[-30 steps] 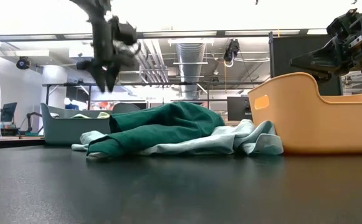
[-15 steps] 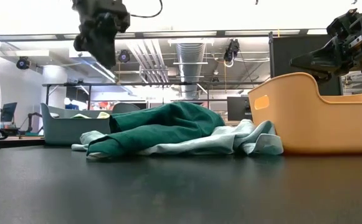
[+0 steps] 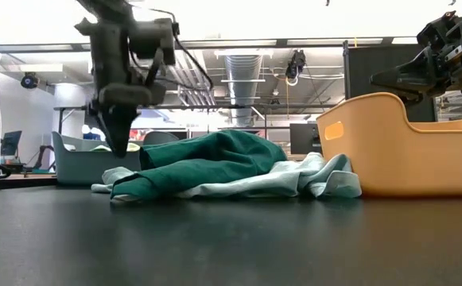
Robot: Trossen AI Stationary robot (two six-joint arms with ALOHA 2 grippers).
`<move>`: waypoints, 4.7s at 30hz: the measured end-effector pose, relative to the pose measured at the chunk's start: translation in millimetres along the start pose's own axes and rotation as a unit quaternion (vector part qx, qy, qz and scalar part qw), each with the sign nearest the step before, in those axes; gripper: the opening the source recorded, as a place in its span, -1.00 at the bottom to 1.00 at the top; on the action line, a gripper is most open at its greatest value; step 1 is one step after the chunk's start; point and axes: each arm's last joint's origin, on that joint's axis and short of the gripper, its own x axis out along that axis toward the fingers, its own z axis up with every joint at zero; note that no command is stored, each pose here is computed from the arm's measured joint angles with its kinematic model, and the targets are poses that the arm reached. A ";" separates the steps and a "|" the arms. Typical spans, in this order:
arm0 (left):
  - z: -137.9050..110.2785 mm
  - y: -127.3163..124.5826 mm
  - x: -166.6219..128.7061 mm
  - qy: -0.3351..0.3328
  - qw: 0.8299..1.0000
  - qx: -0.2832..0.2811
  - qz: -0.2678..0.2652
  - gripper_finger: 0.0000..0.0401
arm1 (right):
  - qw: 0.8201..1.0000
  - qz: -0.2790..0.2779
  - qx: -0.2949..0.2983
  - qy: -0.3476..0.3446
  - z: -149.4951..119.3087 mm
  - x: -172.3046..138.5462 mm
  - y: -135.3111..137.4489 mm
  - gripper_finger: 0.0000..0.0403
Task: Sort towels by color in basket
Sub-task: Put the top light blue towel into the blue bin
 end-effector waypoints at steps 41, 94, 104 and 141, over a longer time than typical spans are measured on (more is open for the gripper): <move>-27.3 -10.1 -180.8 -0.242 0.969 0.056 0.024 -1.00 | 1.000 0.000 0.000 0.000 0.0 0.0 0.0 -0.94; 2.1 177.1 -273.1 -0.467 0.816 -0.251 0.231 -1.00 | 1.000 0.000 0.000 0.000 0.2 0.0 0.0 -0.94; -16.2 169.7 -212.2 -0.192 0.897 -0.338 0.209 -1.00 | 1.000 0.000 0.000 0.000 0.2 0.0 0.0 -0.94; 40.9 217.3 -9.9 0.168 0.878 -0.414 0.171 -1.00 | 1.000 0.000 0.000 0.000 0.2 0.0 0.0 -0.94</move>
